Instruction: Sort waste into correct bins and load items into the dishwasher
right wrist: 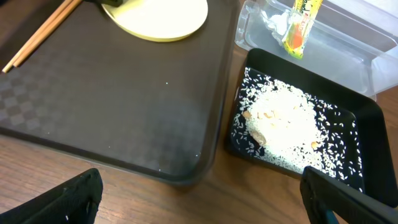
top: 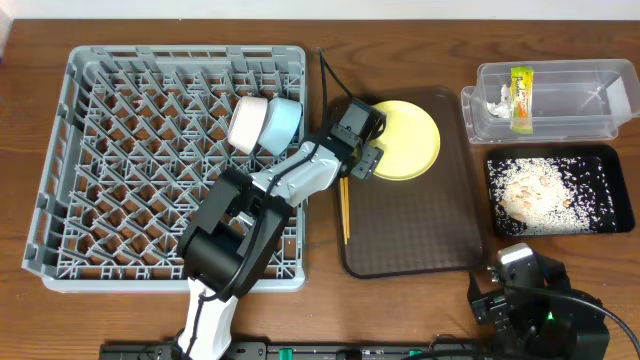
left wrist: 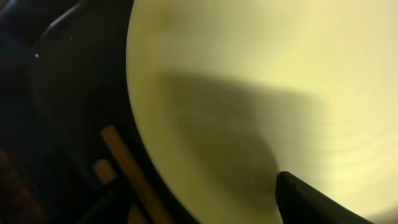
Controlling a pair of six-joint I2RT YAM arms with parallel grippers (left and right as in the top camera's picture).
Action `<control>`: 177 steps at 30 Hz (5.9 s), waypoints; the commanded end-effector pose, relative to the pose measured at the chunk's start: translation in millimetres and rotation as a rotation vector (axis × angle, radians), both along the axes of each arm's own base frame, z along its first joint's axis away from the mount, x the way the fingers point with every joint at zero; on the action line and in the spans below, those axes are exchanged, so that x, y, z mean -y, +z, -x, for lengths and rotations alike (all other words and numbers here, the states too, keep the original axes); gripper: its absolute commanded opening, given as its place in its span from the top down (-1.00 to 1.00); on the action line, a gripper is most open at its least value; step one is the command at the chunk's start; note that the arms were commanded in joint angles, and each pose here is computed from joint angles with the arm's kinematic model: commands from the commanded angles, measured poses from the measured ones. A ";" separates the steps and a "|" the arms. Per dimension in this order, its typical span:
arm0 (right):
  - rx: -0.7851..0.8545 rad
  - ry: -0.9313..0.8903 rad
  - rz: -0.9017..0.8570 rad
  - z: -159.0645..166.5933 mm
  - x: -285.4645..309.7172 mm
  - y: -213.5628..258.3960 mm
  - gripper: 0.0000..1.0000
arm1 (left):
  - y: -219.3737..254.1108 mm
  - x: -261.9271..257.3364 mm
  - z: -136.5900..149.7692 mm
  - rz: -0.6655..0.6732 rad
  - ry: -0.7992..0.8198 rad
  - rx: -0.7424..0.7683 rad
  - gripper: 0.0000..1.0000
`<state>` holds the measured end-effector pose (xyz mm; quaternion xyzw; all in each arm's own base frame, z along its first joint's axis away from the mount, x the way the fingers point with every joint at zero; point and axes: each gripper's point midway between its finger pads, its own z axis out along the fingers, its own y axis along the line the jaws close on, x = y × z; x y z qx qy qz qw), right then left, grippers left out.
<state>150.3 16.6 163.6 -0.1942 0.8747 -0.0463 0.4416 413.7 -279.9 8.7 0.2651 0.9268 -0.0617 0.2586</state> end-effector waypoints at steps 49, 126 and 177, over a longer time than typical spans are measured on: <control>-0.003 0.004 0.001 0.6 -0.3 -0.8 -0.99 | 18.1 13.3 -23.7 0.060 -0.078 0.120 -0.41; -0.003 0.004 0.001 0.5 -0.3 -0.8 -0.99 | 70.5 9.9 -37.9 0.224 -0.061 0.115 0.88; -0.003 0.004 0.001 0.6 -0.3 -0.8 -0.99 | 16.2 3.1 48.8 0.047 -0.032 -0.227 -0.01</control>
